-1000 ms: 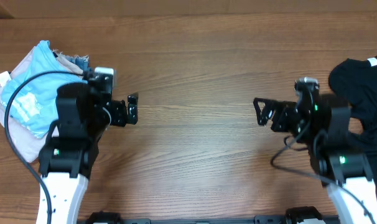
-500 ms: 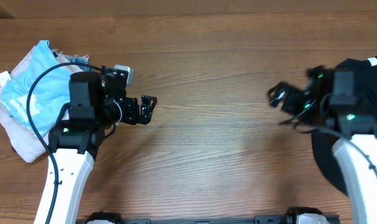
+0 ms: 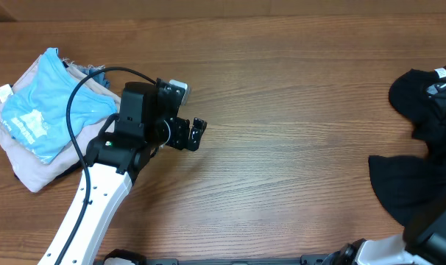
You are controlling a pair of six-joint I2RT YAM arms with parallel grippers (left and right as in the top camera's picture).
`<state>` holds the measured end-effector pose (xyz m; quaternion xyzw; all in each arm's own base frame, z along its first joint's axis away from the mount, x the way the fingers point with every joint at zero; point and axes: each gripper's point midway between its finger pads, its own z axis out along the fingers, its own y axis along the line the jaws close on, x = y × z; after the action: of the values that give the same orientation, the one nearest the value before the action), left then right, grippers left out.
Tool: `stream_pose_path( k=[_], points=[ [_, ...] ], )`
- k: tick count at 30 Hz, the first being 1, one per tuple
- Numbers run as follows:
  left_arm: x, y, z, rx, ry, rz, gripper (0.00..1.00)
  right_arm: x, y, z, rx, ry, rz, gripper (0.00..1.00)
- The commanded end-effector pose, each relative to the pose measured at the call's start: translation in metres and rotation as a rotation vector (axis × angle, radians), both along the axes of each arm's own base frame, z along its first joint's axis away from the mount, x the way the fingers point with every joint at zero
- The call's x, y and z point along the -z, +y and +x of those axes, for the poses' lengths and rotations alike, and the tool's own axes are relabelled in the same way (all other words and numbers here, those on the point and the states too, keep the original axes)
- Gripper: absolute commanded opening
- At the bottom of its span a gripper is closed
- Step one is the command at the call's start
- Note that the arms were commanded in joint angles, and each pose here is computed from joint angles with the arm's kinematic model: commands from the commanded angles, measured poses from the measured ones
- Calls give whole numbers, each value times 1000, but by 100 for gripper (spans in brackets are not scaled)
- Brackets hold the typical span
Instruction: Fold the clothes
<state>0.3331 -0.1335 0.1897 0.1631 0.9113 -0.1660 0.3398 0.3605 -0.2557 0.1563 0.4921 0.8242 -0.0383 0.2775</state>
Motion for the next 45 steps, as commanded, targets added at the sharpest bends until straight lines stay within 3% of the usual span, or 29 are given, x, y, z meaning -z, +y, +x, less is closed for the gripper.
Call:
stream_pose_path(
  k=[1, 7, 9, 12, 14, 21, 25, 29, 37, 40, 42, 44, 45],
  points=[
    [-15, -9, 5, 30, -36, -33, 100, 43, -32, -5, 124, 87, 0, 92],
    [-15, -9, 5, 20, -30, -42, 100, 106, -46, 7, 163, 132, 36, 85],
    [-15, -9, 5, 20, -30, -42, 100, 122, -42, 12, 165, 123, 77, 63],
    [-15, -9, 6, 20, -33, -42, 100, 123, -33, 22, 130, 85, 126, 23],
    [-16, -9, 7, 10, -36, -48, 99, 118, -23, 30, 89, 45, 176, 5],
    [-23, -10, 14, 8, -74, -60, 97, 65, 52, 73, -198, -96, 253, 4],
    [-25, -9, 16, -1, -86, -53, 97, 42, 156, 105, -487, -163, 367, 4],
    [-29, 1, 23, -49, -113, -13, 97, 41, 273, 114, -733, -122, 411, 4],
    [-65, 50, 42, -255, -194, 139, 99, 40, 460, 67, -1217, -52, 405, 4],
    [-80, 65, 48, -295, -222, 142, 100, 44, 510, 34, -1413, -13, 358, 4],
    [-82, 72, 50, -315, -229, 141, 100, 47, 519, 25, -1449, 11, 304, 6],
    [-81, 76, 51, -321, -223, 138, 100, 46, 518, 24, -1476, 16, 232, 28],
    [-80, 74, 51, -314, -218, 133, 100, 42, 512, 27, -1468, 11, 199, 33]
  ],
)
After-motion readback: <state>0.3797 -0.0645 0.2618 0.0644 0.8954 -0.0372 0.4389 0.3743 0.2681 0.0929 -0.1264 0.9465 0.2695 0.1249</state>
